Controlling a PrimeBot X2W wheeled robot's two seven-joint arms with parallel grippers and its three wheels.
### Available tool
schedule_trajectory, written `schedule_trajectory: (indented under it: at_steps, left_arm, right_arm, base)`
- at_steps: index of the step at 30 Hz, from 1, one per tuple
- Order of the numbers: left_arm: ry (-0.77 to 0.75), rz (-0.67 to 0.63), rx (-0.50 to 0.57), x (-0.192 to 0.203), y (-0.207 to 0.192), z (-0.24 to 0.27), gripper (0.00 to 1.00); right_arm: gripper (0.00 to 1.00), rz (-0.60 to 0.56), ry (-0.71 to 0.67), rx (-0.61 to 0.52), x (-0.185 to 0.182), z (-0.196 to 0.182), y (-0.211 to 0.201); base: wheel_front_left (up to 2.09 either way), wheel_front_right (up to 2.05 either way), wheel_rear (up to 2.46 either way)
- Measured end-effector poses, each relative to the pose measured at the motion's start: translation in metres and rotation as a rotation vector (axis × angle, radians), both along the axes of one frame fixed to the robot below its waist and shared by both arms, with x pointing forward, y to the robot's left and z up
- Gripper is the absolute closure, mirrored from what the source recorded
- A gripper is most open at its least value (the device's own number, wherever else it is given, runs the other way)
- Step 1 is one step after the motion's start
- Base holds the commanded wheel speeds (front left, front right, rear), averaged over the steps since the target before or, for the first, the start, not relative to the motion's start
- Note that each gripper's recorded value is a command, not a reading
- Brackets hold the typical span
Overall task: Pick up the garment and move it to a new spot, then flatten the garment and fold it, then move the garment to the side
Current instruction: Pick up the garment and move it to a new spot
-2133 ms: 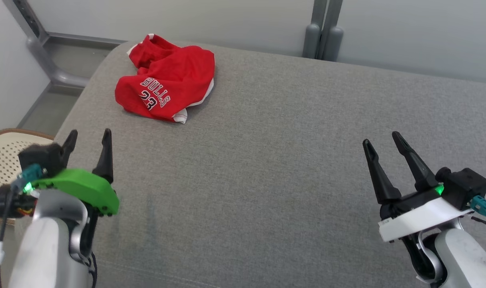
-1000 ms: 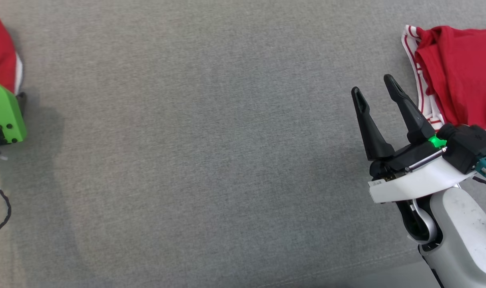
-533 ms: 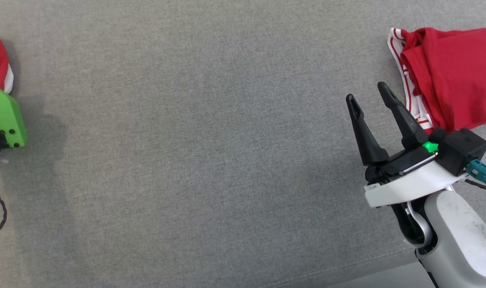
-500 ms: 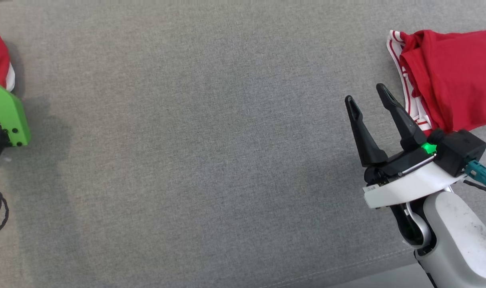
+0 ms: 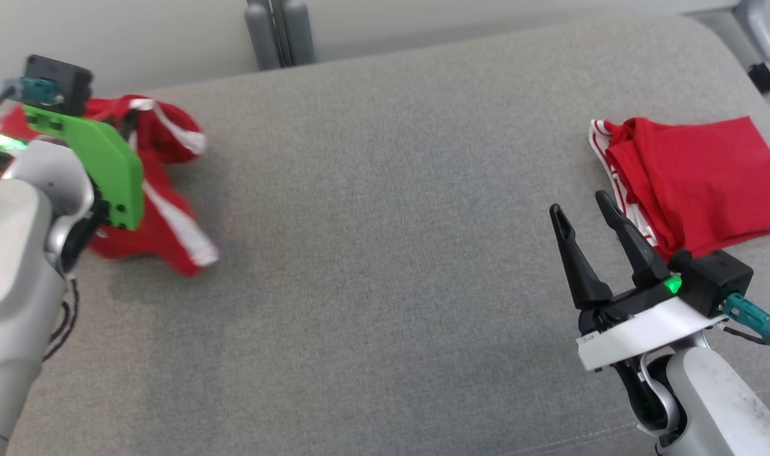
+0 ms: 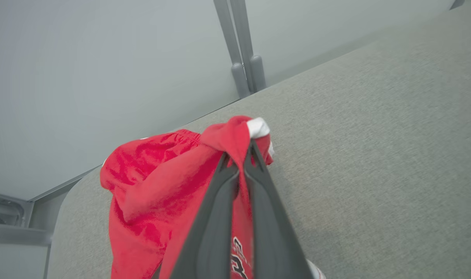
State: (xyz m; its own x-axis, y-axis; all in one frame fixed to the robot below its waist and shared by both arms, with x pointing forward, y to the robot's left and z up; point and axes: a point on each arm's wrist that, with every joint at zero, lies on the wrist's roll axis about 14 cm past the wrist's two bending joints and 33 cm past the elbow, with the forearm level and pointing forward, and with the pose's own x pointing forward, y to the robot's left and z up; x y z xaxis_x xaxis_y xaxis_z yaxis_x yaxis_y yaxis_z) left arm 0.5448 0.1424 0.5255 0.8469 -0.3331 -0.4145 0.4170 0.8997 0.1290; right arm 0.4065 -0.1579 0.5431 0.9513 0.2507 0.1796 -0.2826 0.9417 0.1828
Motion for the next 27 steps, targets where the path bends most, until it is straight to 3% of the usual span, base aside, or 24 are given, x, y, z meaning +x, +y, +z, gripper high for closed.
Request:
schedule_trajectory:
  at_steps: [9,17,21,22,23,27]
  left_arm:
    - [-0.117,-0.297,-0.118,-0.074,-0.101,0.047,1.00]
    - [-0.051,-0.500,-0.275,-0.147,-0.200,0.024,1.00]
    - [0.026,-0.528,-0.270,-0.167,-0.220,-0.013,1.00]
    - [0.056,-0.524,-0.271,-0.171,-0.223,-0.025,0.70]
    - [0.082,-0.521,-0.271,-0.176,-0.225,-0.035,0.00]
    - [0.100,-0.501,-0.288,-0.177,-0.229,-0.050,0.00]
  right_arm:
    - [0.00,-0.050,-0.065,0.005,-0.027,0.024,-0.014]
    - [0.00,-0.109,-0.082,-0.001,-0.040,0.029,-0.035]
    - [0.00,-0.112,-0.068,-0.002,-0.041,0.025,-0.036]
    - [0.00,-0.110,-0.061,-0.003,-0.041,0.022,-0.035]
    - [0.00,-0.108,-0.054,-0.004,-0.041,0.020,-0.034]
    - [0.00,-0.103,-0.040,-0.008,-0.039,0.015,-0.034]
  base:
    - [0.00,0.00,0.00]
    - [0.00,0.00,0.00]
    - [0.00,0.00,0.00]
    - [0.00,0.00,0.00]
    - [0.00,0.00,0.00]
    - [0.00,0.00,0.00]
